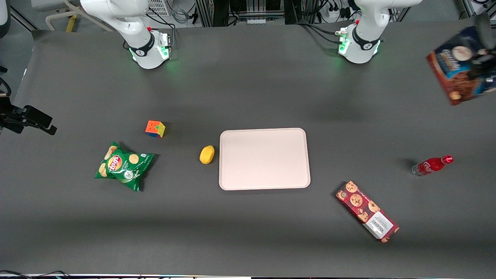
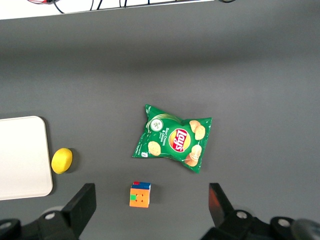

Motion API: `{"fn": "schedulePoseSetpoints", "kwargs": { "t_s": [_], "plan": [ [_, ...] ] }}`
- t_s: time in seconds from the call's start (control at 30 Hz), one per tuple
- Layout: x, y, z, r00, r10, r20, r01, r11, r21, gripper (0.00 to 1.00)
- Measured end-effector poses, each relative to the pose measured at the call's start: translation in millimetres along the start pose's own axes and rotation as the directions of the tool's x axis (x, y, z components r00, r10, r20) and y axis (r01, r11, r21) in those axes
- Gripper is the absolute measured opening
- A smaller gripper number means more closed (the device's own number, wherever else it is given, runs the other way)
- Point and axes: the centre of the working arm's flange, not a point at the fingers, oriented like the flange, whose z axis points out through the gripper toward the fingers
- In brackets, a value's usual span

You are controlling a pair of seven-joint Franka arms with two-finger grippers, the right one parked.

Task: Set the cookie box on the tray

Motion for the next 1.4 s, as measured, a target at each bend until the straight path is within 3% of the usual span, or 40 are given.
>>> {"fn": "schedulePoseSetpoints", "kwargs": {
  "t_s": [0.27,0.5,0.83,1.07,1.4],
  "plan": [
    [-21.9,126.4,21.1,0.97,0.236,0.052,-0.233,0.971,-0.059,0.2],
    [4.2,194.8,86.0,0.943,0.326,0.071,-0.314,0.94,-0.134,0.2],
    [13.6,281.4,237.5,0.965,0.26,0.041,-0.246,0.945,-0.216,0.2],
    [6.1,301.2,293.3,0.98,0.197,0.008,-0.191,0.96,-0.205,0.2],
    [17.1,318.4,336.3,0.979,0.187,-0.078,-0.199,0.958,-0.207,0.19]
  ]
}}
